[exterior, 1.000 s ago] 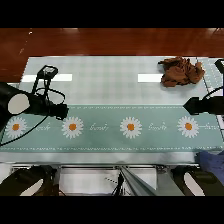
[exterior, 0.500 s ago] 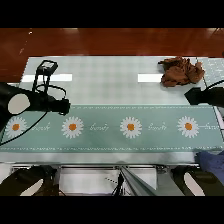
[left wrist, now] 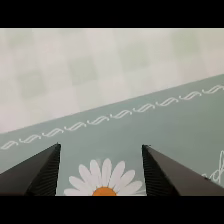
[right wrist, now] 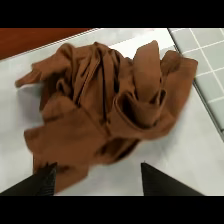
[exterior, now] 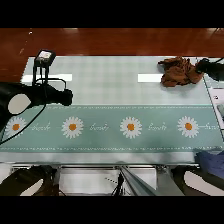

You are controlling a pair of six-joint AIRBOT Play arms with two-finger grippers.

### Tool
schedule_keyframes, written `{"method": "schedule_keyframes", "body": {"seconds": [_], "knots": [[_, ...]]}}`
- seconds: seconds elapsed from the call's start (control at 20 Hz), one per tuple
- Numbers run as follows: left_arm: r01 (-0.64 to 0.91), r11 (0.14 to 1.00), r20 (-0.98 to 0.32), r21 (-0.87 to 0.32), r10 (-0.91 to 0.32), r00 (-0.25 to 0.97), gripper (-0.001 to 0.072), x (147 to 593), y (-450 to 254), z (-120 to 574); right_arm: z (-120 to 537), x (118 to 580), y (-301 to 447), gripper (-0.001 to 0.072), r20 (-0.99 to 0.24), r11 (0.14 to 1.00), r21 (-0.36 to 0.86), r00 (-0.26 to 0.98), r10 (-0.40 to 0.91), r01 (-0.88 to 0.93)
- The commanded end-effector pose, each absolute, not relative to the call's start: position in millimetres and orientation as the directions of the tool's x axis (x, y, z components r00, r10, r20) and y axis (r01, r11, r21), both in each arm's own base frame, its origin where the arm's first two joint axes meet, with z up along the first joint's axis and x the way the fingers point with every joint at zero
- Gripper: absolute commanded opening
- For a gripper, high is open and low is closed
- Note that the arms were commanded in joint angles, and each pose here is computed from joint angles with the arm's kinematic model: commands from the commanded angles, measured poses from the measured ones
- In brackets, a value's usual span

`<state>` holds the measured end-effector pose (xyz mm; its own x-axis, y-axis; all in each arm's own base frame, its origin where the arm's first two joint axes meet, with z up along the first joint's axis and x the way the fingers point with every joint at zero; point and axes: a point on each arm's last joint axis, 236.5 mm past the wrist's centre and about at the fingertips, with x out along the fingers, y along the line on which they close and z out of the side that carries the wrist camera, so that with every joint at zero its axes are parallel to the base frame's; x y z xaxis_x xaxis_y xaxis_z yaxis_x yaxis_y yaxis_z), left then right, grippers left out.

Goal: Fold the shirts.

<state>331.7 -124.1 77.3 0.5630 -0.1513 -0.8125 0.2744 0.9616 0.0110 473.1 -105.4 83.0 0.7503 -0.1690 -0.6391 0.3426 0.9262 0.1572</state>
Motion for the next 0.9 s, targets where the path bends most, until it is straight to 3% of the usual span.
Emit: {"method": "schedule_keyframes", "body": {"seconds": [0.0, 0.2, 0.5, 0.6, 0.8, 0.85], "knots": [[0.276, 0.961, -0.79, 0.006, -0.165, 0.59, 0.0606, 338.2, -127.1, 82.8, 40.2, 525.3, -119.7, 0.06, -0.671, 0.885, 0.242, 0.728, -0.144, 0.397], [0.276, 0.961, -0.79, 0.006, -0.165, 0.59, 0.0606, 338.1, -127.1, 82.8, -6.2, 554.6, -124.8, 0.06, -0.716, 0.86, 0.267, 0.687, -0.126, 0.435], [0.276, 0.961, -0.79, 0.005, -0.165, 0.59, 0.0606, 338.2, -127.2, 82.8, -74.4, 551.3, -117.6, 0.06, -0.796, 0.838, 0.267, 0.599, -0.086, 0.476], [0.276, 0.961, -0.79, 0.005, -0.165, 0.59, 0.0606, 338.2, -127.2, 82.8, -92.0, 550.0, -110.8, 0.0568, -0.813, 0.814, 0.3, 0.579, -0.055, 0.498], [0.276, 0.961, -0.79, 0.005, -0.165, 0.59, 0.0606, 338.1, -127.3, 82.9, -96.6, 551.6, -93.6, 0.0055, -0.819, 0.833, 0.304, 0.574, -0.019, 0.463], [0.276, 0.961, -0.79, 0.005, -0.166, 0.591, 0.0606, 338.2, -127.3, 83.1, -89.1, 553.4, -91.0, 0.0026, -0.81, 0.839, 0.309, 0.586, -0.014, 0.449]]}}
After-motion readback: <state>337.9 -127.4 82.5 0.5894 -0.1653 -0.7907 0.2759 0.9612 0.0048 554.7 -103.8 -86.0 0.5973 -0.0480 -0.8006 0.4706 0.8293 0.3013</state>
